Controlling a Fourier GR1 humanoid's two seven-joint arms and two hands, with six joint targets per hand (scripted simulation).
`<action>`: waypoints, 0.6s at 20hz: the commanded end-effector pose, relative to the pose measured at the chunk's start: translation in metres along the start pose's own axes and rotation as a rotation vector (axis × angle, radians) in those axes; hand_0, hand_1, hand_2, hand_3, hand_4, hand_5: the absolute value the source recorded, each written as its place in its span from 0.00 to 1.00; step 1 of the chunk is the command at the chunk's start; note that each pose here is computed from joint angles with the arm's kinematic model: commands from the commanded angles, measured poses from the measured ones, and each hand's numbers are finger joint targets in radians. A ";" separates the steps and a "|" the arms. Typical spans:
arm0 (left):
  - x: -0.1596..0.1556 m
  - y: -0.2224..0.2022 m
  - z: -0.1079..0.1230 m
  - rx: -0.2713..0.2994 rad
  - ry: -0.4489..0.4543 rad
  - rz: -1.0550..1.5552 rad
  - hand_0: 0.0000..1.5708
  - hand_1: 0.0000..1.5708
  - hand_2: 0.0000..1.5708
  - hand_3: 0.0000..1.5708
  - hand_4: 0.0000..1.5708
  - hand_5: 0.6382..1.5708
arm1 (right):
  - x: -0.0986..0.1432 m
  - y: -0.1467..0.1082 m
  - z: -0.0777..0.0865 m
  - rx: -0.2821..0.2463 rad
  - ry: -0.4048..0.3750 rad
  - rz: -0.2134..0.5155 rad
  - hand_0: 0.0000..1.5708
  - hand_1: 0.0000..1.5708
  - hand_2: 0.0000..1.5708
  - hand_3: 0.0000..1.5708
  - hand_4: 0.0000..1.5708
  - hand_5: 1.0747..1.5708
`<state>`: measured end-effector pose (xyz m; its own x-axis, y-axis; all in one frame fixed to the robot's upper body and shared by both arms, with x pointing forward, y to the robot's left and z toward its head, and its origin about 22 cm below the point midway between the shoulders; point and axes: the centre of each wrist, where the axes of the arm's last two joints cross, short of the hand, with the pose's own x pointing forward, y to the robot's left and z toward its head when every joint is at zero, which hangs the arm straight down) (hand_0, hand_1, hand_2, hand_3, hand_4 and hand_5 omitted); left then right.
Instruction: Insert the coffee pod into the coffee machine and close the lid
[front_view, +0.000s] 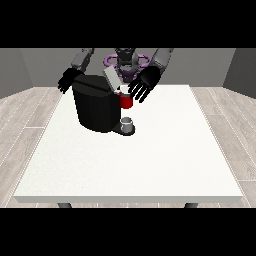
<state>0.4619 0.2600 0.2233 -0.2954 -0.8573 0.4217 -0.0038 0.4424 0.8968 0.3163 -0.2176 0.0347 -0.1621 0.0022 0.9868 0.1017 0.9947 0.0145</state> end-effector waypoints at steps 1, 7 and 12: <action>-0.013 0.020 0.008 -0.022 -0.024 -0.052 0.00 0.00 0.00 0.00 0.00 1.00 | 0.007 -0.026 -0.009 0.009 -0.068 0.016 0.00 0.00 0.00 0.00 0.30 1.00; 0.006 -0.003 -0.002 -0.062 0.002 -0.036 0.00 0.00 0.00 0.00 0.00 1.00 | -0.020 -0.012 0.005 -0.029 0.043 0.009 0.00 0.00 0.00 0.00 0.28 1.00; -0.010 0.001 0.006 -0.092 -0.011 -0.041 0.00 0.00 0.00 0.00 0.00 1.00 | -0.022 -0.005 0.010 -0.066 0.064 0.023 0.00 0.00 0.00 0.00 0.22 1.00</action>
<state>0.4614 0.2584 0.2202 -0.2942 -0.8727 0.3897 0.0507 0.3929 0.9182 0.3111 -0.2239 0.0163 -0.1217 0.0089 0.9925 0.1381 0.9904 0.0080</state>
